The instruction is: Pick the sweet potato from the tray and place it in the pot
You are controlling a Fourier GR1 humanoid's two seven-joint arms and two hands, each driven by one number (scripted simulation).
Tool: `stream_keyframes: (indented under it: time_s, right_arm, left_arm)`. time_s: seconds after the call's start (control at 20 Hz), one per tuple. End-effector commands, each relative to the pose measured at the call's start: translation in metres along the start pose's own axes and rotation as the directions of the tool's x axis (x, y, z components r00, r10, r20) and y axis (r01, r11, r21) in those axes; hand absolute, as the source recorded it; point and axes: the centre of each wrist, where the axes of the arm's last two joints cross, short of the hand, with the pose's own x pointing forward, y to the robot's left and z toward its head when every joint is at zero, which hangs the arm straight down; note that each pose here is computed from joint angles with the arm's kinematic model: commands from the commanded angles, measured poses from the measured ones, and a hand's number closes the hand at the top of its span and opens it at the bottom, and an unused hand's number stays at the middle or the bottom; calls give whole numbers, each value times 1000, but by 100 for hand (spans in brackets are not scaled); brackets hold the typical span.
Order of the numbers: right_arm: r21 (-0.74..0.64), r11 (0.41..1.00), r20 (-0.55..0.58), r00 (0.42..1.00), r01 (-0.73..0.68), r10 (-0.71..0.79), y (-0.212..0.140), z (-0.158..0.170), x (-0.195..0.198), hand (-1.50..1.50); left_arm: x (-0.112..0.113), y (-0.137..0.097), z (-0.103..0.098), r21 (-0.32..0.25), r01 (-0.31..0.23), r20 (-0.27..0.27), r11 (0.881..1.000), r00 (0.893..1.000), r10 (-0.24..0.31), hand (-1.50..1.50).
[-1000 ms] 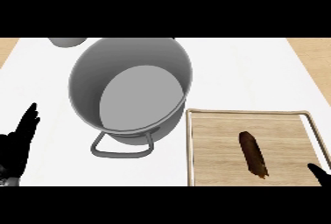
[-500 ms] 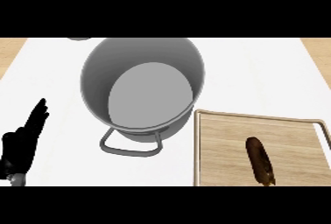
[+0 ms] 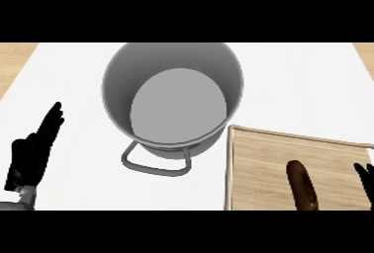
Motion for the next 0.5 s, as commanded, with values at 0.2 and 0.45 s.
stream_keyframes:
  time_s: [0.2, 0.45]
  right_arm:
    - [170, 983, -108, 991, -64, 83, 2, -22, 55, -150]
    - [216, 968, -119, 980, -129, 157, 11, -42, 67, -150]
  left_arm:
    - [10, 8, -1, -10, 4, 4, 1000, 1000, -4, 0]
    - [-6, -6, 0, 19, -10, -29, 1000, 1000, 11, 0]
